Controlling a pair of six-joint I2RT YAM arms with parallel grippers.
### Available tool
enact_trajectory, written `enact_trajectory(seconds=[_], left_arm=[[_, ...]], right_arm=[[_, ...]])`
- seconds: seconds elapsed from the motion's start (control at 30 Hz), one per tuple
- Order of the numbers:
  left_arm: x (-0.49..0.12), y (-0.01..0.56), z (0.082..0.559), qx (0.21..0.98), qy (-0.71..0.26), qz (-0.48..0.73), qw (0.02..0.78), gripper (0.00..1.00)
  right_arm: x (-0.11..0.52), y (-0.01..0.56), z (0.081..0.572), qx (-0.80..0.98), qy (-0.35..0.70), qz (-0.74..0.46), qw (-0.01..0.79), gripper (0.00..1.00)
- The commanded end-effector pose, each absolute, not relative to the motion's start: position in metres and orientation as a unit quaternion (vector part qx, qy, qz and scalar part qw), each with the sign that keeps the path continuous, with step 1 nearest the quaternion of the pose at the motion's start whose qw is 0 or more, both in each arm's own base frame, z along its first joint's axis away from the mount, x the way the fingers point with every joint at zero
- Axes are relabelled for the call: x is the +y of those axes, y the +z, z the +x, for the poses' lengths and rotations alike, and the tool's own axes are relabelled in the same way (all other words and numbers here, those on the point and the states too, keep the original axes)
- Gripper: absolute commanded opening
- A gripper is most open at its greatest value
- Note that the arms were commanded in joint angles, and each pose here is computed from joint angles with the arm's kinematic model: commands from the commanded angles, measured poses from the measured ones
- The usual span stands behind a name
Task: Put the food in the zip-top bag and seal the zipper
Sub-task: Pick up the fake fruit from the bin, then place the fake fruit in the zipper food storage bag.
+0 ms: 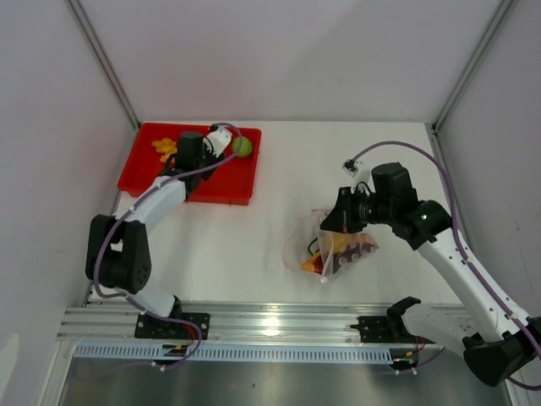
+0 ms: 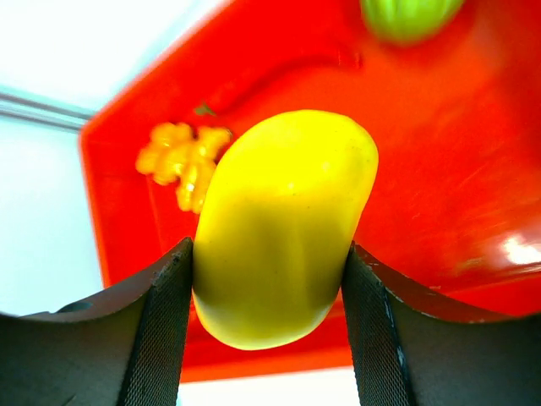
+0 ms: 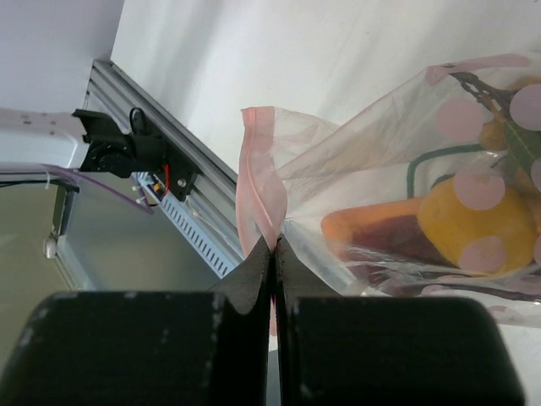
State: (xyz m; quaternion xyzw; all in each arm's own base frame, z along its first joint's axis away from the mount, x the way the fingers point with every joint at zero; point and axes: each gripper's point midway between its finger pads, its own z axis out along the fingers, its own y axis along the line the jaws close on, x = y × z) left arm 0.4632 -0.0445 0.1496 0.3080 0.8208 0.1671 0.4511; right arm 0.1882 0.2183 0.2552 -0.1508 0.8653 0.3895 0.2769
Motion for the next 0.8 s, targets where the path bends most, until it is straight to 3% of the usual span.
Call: enact_trajectory(seconds=[0.0,0.17,0.33,0.5,0.63,0.77], left_arm=[[-0.074,0.22,0.441,0.815,0.097,0.225,0.525,0.01],[-0.125,0.253,0.381,0.837,-0.038,0.203,0.506,0.01],[-0.195,0.316,0.303,0.773,-0.225,0.221,0.55,0.01],[-0.255,0.356,0.226,0.701,-0.419,0.223,0.532,0.01],[-0.287,0.365,0.186,0.633,-0.54,0.216,0.512,0.01],[-0.309,0.344,0.171,0.629,-0.583,0.198,0.475,0.01]], right_arm=[[0.212,0.277,0.207,0.859,0.364,-0.151,0.327,0.0],[0.206,0.289,0.21,0.859,0.35,-0.145,0.345,0.0],[0.205,0.292,0.205,0.86,0.353,-0.142,0.34,0.0],[0.204,0.297,0.202,0.858,0.359,-0.133,0.341,0.0],[0.208,0.304,0.2,0.853,0.372,-0.133,0.34,0.0],[0.213,0.315,0.198,0.843,0.395,-0.127,0.342,0.0]])
